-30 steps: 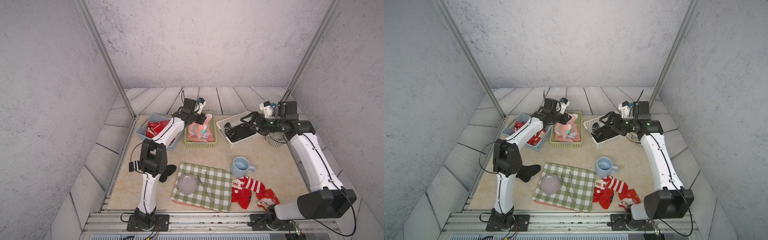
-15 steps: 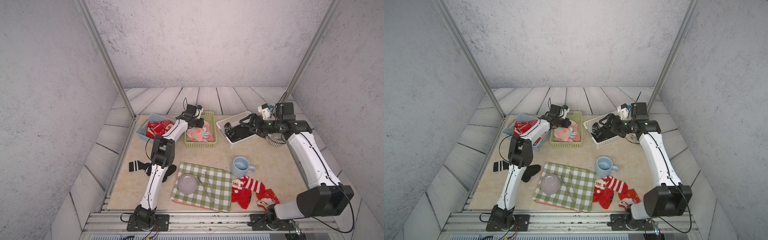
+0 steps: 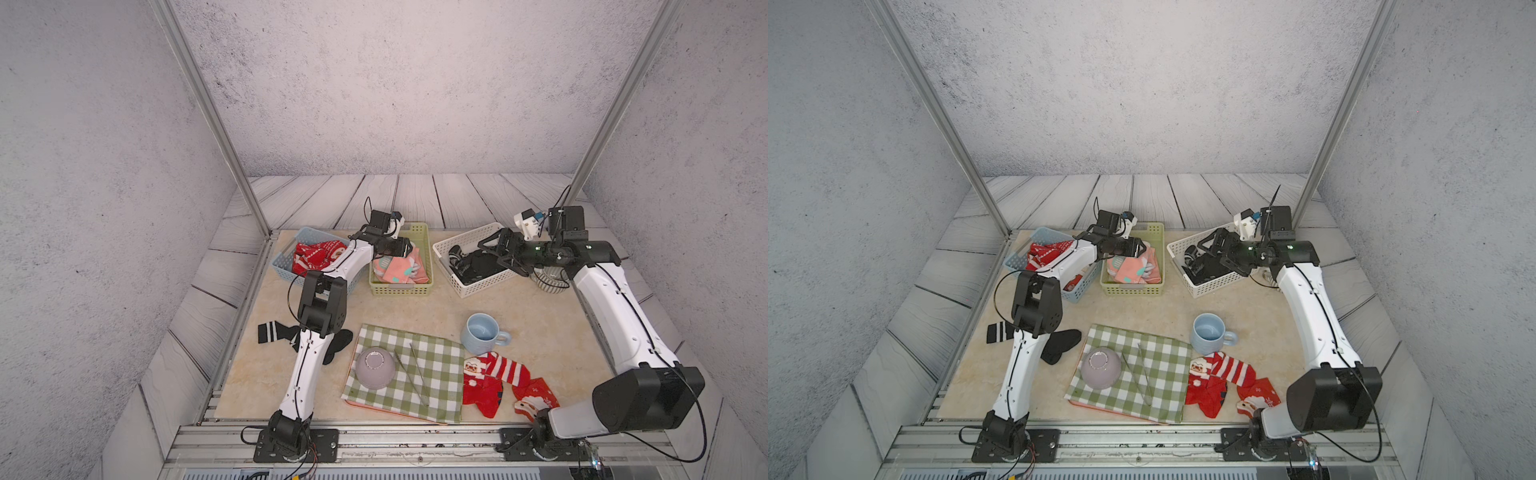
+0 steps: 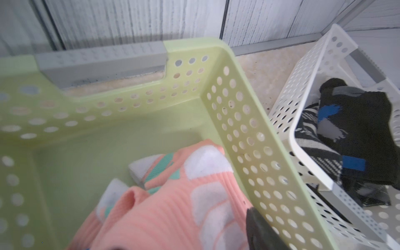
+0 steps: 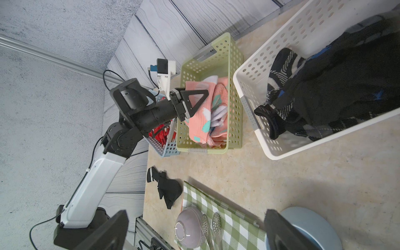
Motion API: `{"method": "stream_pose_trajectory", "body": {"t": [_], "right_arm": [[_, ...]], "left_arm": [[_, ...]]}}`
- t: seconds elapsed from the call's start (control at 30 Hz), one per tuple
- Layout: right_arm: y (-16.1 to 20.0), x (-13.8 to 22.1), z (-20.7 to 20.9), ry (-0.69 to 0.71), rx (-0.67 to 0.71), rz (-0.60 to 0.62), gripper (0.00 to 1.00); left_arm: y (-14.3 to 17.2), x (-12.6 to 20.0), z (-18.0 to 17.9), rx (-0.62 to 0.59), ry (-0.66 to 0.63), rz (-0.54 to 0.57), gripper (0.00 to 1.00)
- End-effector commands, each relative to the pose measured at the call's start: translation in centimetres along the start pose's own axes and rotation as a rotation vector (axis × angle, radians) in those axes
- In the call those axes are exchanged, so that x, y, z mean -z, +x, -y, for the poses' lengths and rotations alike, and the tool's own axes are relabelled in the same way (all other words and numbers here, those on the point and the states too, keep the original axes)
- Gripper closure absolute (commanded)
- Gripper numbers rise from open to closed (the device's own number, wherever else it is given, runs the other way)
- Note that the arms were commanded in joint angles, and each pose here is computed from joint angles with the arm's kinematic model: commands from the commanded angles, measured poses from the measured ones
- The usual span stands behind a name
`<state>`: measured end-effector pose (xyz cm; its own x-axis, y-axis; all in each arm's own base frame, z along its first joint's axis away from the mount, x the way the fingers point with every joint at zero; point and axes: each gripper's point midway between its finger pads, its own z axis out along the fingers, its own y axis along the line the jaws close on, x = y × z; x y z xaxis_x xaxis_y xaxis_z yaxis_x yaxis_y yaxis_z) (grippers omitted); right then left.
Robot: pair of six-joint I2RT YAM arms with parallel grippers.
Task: Sort the socks into the basket by color
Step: Place the sock in the bin.
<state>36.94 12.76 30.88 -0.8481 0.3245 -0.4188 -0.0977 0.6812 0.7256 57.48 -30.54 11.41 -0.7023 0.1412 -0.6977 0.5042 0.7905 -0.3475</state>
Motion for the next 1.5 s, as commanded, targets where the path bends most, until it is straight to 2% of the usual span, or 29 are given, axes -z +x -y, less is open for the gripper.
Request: {"method": "stream_pose_trajectory", "body": {"t": [0.0, 0.1, 0.17, 0.37, 0.4, 0.43, 0.6, 0.83, 0.97, 1.1, 1.27, 1.47], "right_arm": [[-0.1, -0.5, 0.2, -0.012, -0.009, -0.005, 0.01], [-0.2, -0.6, 0.3, -0.012, -0.013, -0.003, 0.01], [-0.2, -0.6, 0.4, -0.009, -0.015, -0.002, 0.01], [0.0, -0.7, 0.6, -0.008, -0.024, -0.007, 0.01], [0.1, -0.7, 0.7, -0.006, -0.026, -0.008, 0.01], [0.1, -0.7, 0.6, -0.008, -0.024, -0.006, 0.01], [0.2, -0.8, 0.6, -0.015, -0.031, -0.011, 0.01], [0.4, -0.7, 0.7, -0.009, -0.029, -0.011, 0.01], [0.3, -0.6, 0.7, -0.005, -0.027, -0.011, 0.01], [0.4, -0.7, 0.7, -0.005, -0.025, -0.013, 0.01], [0.5, -1.3, 1.1, -0.007, -0.036, -0.027, 0.01], [0.8, -1.7, 1.8, 0.007, -0.034, -0.042, 0.01]], "left_arm": [[-3.1, 3.6, 2.0, -0.023, 0.04, 0.067, 0.38], [-2.6, 4.6, 2.3, -0.017, 0.037, 0.052, 0.34], [-1.7, 4.9, 2.1, -0.013, 0.023, 0.039, 0.23], [0.0, 6.0, 1.5, -0.004, -0.013, 0.005, 0.22], [0.1, 6.0, 1.4, 0.0, -0.015, 0.0, 0.19], [0.5, 5.9, 1.3, 0.006, -0.016, -0.011, 0.01], [2.0, 5.4, 1.1, 0.037, -0.018, -0.075, 0.0], [1.6, 8.2, 2.0, 0.022, -0.026, -0.038, 0.0], [1.1, 10.4, 2.0, 0.006, -0.078, -0.021, 0.0], [0.3, 12.3, 2.5, -0.039, -0.089, 0.028, 0.0], [-0.5, 10.8, 4.0, -0.033, 0.018, 0.053, 0.0], [0.5, 6.5, 4.4, 0.021, 0.098, -0.001, 0.19]]}}
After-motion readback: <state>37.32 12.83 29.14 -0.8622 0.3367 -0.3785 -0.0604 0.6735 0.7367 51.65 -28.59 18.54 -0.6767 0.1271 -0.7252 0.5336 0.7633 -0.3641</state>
